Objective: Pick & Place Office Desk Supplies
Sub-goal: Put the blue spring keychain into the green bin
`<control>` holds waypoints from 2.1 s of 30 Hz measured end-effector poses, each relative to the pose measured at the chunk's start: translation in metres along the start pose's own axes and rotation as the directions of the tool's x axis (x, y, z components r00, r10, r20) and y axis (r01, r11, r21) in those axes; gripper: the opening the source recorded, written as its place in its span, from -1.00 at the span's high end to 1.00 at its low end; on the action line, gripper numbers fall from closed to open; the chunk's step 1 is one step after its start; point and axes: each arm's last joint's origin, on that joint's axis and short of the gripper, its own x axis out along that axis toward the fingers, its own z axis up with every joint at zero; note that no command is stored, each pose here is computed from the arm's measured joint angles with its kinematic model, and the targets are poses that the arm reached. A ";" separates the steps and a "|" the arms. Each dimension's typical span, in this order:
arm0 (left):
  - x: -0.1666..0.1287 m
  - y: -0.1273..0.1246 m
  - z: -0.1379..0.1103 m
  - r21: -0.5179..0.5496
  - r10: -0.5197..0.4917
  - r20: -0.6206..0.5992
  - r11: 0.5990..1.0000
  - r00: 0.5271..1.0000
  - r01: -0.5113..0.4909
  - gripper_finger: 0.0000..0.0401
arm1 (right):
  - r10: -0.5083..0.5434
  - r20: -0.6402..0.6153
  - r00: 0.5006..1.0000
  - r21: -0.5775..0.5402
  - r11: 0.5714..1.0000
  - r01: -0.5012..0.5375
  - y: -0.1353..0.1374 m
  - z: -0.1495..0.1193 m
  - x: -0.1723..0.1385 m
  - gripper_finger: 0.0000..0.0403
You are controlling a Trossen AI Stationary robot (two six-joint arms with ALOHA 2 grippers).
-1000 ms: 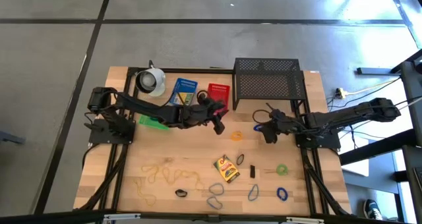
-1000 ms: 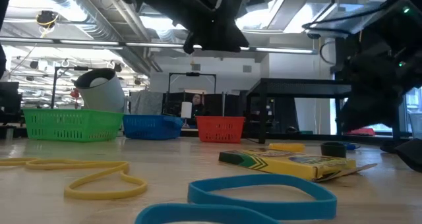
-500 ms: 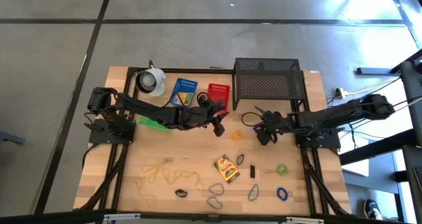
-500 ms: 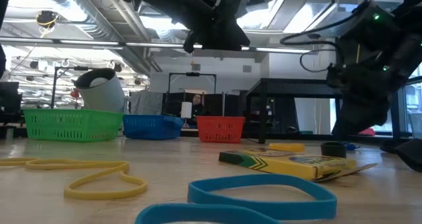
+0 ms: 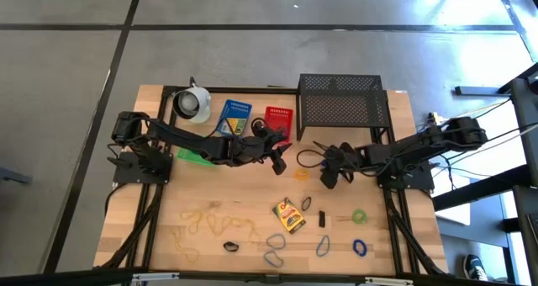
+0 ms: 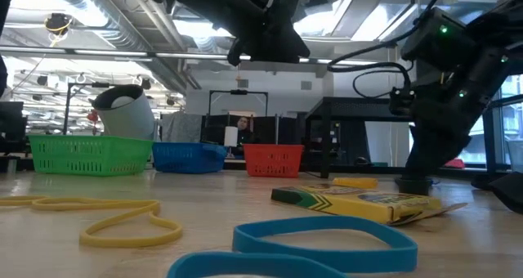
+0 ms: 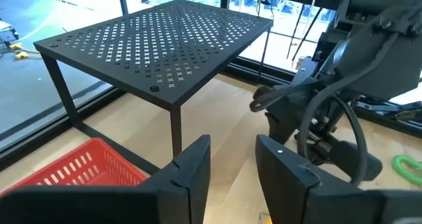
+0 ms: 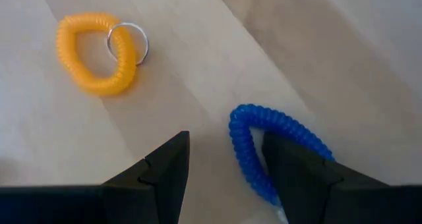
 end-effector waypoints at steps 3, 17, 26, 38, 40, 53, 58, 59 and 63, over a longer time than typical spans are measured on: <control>-0.001 -0.001 0.000 0.002 -0.004 0.000 1.000 1.000 0.004 0.44 | -0.057 0.048 0.997 -0.050 0.997 0.060 -0.001 0.001 0.003 0.00; -0.004 -0.007 -0.002 0.009 -0.023 -0.004 1.000 1.000 0.023 0.46 | -0.006 0.052 0.999 -0.023 1.000 0.007 0.001 0.003 0.004 0.09; -0.008 -0.014 -0.004 0.015 -0.043 -0.006 0.999 0.999 0.044 0.46 | -0.037 0.071 0.997 -0.055 0.998 0.041 0.001 0.003 0.004 0.78; -0.019 -0.031 -0.009 0.059 -0.098 -0.012 0.993 0.995 0.098 0.47 | 0.037 0.091 0.995 -0.157 0.987 -0.022 0.011 0.015 0.000 0.91; -0.023 -0.036 -0.011 0.100 -0.112 -0.014 0.988 0.994 0.113 0.46 | 0.085 0.107 0.991 -0.178 0.982 -0.065 0.018 0.024 -0.004 0.94; -0.055 -0.074 -0.024 0.354 -0.239 -0.035 0.905 0.970 0.236 0.28 | 0.316 0.214 0.925 -0.423 0.883 -0.204 0.080 0.055 -0.044 0.95; -0.067 -0.085 -0.031 0.414 -0.275 -0.058 0.868 0.960 0.274 0.16 | 0.433 0.200 0.879 -0.495 0.819 -0.291 0.097 0.059 -0.058 0.94; -0.068 -0.087 -0.032 0.421 -0.279 -0.066 0.863 0.958 0.280 0.14 | 0.466 0.201 0.862 -0.511 0.800 -0.314 0.101 0.060 -0.060 0.93; -0.074 -0.091 -0.037 0.437 -0.290 -0.090 0.848 0.953 0.299 0.09 | 0.575 0.200 0.793 -0.577 0.724 -0.378 0.113 0.061 -0.070 0.90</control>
